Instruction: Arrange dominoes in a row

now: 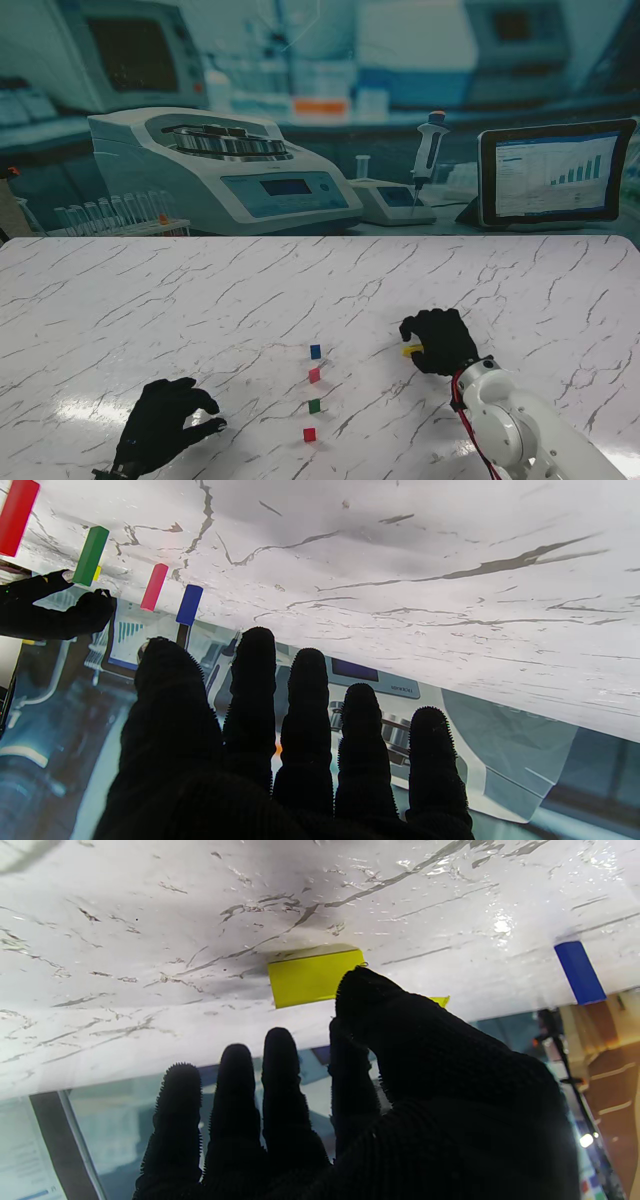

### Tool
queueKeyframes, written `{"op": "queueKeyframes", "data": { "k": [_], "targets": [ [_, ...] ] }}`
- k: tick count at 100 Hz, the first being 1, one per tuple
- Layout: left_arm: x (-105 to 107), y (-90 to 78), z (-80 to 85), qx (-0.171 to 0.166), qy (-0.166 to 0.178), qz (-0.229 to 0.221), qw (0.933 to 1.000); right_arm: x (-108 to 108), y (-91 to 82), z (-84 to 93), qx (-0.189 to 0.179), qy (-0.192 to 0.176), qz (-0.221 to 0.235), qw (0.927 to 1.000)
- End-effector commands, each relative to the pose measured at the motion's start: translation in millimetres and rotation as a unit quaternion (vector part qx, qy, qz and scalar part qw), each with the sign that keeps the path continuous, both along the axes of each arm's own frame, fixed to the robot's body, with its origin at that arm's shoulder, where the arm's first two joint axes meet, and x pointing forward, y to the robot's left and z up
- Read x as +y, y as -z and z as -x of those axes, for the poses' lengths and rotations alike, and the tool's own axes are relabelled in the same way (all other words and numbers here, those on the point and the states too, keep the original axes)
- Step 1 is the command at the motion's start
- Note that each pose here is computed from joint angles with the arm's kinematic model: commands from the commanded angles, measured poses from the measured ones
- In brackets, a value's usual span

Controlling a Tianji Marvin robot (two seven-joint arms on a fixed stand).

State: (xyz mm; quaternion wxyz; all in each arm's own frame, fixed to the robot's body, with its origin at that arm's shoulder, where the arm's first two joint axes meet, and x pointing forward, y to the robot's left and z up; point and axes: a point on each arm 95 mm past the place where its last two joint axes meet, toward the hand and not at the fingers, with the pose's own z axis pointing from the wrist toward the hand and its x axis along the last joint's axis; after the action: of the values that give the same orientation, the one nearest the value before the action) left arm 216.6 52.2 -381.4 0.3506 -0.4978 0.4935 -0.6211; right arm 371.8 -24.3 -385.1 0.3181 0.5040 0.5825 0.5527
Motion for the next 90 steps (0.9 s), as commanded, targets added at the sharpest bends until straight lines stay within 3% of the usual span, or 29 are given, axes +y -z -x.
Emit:
{"op": "queueKeyframes", "data": {
  "k": [1,47,90],
  "targets": [
    [-3,2.0,3.2,0.007,0.009,0.007,0.9999,3,0.7,3.3,0.007,-0.006,-0.005,0.9999],
    [-3,2.2,4.1,0.007,0.008,0.007,0.9999,5,13.8,-0.9,0.033,-0.008,0.003,0.9994],
    [-3,2.7,4.4,0.007,0.007,0.008,0.9999,6,21.2,-1.2,0.029,-0.002,0.005,0.9996]
  ]
}}
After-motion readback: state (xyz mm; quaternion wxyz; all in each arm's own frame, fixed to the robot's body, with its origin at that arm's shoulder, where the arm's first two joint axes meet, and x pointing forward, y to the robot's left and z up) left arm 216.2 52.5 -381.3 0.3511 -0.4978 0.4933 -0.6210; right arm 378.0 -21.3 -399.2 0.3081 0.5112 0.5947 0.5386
